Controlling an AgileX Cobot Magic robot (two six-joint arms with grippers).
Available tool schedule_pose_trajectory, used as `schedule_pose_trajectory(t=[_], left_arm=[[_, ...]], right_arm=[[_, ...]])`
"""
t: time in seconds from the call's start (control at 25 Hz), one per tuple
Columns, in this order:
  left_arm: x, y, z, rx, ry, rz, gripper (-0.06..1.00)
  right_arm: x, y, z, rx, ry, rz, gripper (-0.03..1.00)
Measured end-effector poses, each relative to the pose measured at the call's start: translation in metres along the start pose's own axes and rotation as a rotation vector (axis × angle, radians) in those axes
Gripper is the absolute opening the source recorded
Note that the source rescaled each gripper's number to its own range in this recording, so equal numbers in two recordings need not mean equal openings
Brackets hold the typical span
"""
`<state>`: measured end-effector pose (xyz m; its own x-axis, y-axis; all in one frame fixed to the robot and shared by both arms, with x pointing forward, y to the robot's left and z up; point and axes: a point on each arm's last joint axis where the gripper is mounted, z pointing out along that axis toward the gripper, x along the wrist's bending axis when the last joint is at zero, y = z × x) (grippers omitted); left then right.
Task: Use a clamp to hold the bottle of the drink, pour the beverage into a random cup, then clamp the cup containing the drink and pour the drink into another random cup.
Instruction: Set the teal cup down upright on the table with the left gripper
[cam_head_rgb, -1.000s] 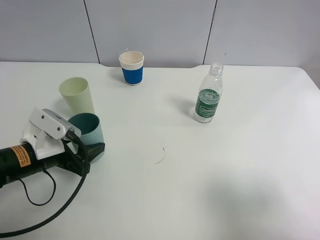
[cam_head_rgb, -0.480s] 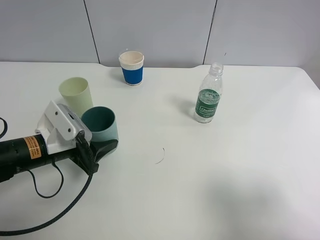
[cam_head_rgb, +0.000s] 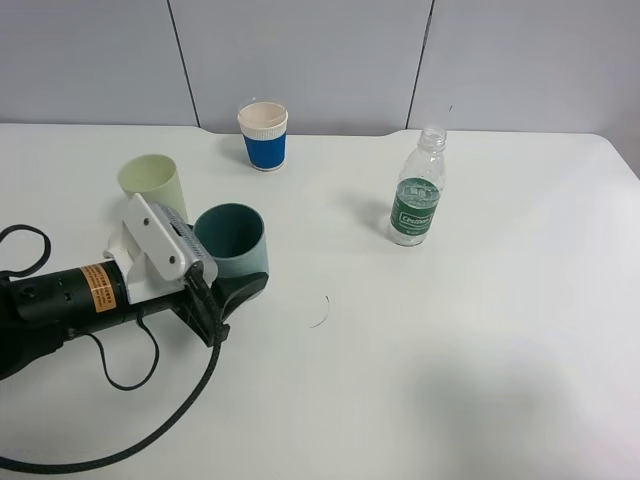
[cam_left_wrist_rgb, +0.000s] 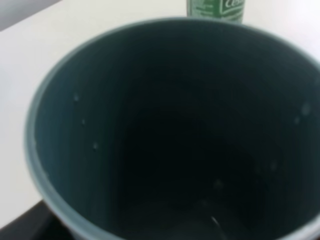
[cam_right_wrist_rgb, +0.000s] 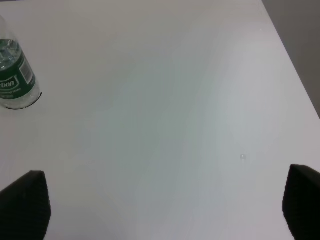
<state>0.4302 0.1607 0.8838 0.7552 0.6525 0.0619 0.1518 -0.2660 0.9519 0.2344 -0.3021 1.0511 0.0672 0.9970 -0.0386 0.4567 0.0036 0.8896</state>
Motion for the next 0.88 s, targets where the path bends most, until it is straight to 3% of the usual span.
schedule_pose_trajectory(t=[0.64, 0.88], left_arm=[[-0.025, -0.001, 0.036, -0.005, -0.025, -0.012, 0.01], [-0.031, -0.003, 0.051, -0.014, -0.113, 0.021, 0.01]], right_arm=[[0.0, 0.0, 0.0, 0.0, 0.0, 0.0, 0.98], [0.0, 0.0, 0.0, 0.0, 0.0, 0.0, 0.98]])
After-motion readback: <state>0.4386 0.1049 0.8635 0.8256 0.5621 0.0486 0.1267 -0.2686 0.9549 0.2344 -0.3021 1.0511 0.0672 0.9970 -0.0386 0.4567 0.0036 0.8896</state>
